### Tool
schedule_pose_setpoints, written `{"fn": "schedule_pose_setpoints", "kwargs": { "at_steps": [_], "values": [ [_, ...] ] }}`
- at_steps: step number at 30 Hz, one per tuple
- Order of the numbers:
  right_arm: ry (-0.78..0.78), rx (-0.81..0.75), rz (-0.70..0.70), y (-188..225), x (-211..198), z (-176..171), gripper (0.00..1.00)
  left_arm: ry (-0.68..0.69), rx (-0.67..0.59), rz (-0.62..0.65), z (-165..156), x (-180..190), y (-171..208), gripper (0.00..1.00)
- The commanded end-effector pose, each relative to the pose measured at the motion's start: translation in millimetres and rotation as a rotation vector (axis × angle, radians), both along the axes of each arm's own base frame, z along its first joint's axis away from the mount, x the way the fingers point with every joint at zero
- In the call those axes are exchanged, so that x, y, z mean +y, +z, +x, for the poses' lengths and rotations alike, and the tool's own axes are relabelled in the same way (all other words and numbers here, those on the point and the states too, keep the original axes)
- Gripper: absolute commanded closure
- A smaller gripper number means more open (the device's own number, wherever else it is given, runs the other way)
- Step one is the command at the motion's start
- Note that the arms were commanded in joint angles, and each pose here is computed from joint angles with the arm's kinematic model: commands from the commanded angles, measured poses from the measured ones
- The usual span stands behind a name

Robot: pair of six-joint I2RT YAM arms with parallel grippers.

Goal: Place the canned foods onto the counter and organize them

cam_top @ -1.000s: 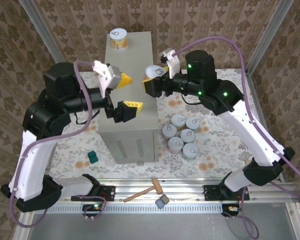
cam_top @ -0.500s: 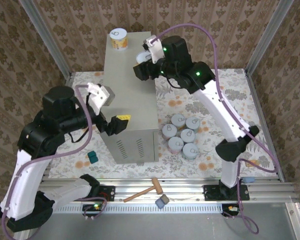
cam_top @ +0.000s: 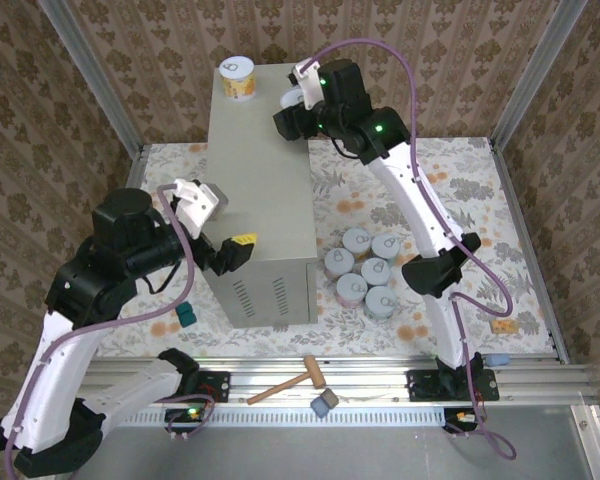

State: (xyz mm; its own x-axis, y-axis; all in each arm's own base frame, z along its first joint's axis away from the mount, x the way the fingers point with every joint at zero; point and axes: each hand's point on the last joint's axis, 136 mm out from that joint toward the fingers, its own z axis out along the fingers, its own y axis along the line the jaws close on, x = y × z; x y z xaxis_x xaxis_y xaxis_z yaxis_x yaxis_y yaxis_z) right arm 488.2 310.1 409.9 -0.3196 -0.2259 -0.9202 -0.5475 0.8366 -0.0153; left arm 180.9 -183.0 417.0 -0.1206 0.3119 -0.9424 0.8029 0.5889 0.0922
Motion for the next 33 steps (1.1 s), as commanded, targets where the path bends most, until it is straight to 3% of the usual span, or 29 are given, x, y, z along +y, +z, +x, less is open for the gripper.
{"fn": "schedule_pose_setpoints", "kwargs": {
  "at_steps": [1, 8, 33],
  "values": [
    [0.038, -0.088, 0.045, 31.6, 4.0, -4.1, 0.33, 0.001, -0.042, -0.037, 3.8, 1.0, 8.9, 0.0],
    [0.076, -0.077, 0.07, 27.3, 13.7, -3.1, 0.33, 0.001, -0.017, -0.092, 13.0, 2.7, 9.2, 0.0],
    [0.08, -0.063, 0.04, 26.7, 6.5, -13.5, 0.13, 0.001, 0.02, -0.09, 19.7, -0.3, 3.2, 0.0]
  ]
}}
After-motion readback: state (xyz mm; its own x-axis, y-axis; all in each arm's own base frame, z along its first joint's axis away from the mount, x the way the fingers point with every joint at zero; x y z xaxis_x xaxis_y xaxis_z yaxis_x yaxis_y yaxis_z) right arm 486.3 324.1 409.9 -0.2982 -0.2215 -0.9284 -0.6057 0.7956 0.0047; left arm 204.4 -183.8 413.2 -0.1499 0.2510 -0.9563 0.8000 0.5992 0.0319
